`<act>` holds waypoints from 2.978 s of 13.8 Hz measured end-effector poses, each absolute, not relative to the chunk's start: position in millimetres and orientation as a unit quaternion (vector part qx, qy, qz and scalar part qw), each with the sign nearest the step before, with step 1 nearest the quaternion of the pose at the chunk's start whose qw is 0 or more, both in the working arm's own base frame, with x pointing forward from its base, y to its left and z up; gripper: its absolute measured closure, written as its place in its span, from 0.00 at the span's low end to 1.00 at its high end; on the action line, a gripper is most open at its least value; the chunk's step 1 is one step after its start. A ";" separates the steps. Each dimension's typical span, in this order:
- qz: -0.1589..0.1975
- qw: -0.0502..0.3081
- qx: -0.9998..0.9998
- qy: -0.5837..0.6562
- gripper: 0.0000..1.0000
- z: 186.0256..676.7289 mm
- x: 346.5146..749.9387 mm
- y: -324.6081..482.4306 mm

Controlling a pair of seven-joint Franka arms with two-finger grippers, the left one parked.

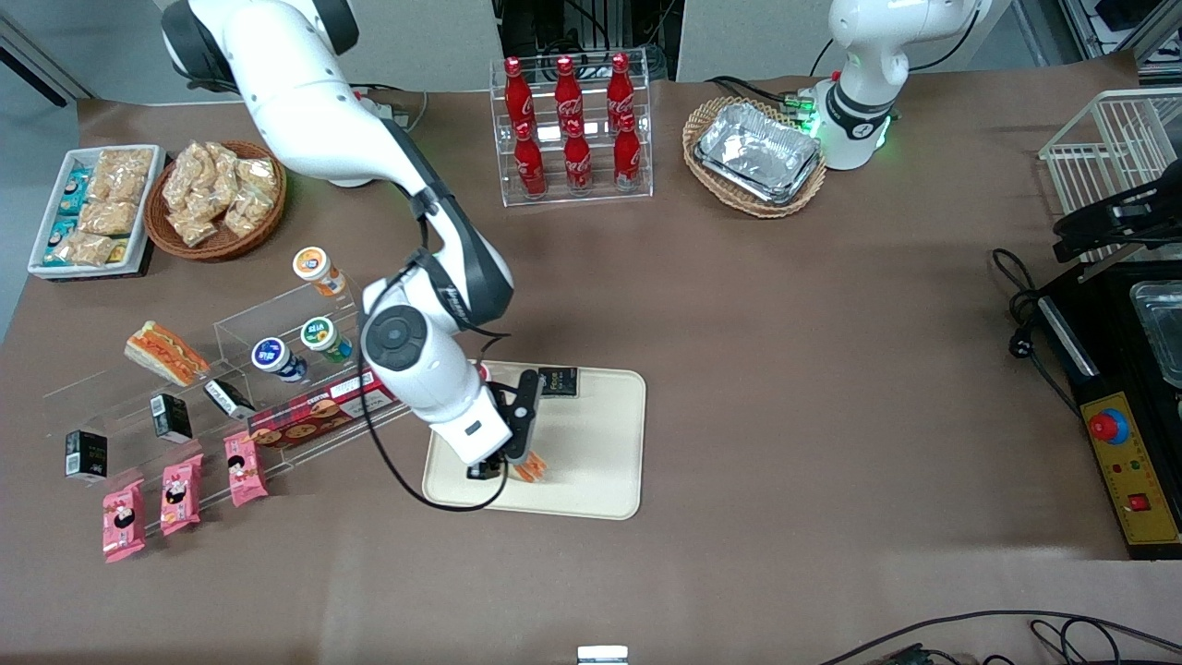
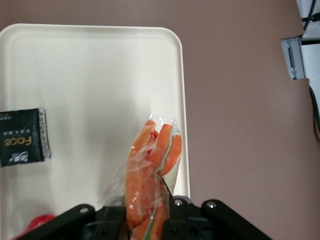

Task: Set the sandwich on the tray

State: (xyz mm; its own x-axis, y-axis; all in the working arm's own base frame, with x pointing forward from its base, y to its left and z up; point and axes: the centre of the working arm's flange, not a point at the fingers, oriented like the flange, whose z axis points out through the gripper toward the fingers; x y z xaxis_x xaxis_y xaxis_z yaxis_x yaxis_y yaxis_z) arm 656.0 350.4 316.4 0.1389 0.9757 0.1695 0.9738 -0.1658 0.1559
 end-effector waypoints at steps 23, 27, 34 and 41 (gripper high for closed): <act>0.160 0.054 0.654 0.737 0.00 239.2 668.2 382.5; 0.163 0.054 0.656 0.735 0.00 264.7 672.3 379.8; 0.151 0.032 0.670 0.726 0.00 320.0 675.0 365.0; 0.159 -0.032 0.727 0.667 0.00 423.6 687.1 290.6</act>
State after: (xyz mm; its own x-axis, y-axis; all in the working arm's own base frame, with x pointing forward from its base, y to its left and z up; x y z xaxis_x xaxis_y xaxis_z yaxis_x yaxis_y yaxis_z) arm 687.1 290.6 423.6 0.0590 0.9599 0.2741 0.9802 -0.1076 0.1660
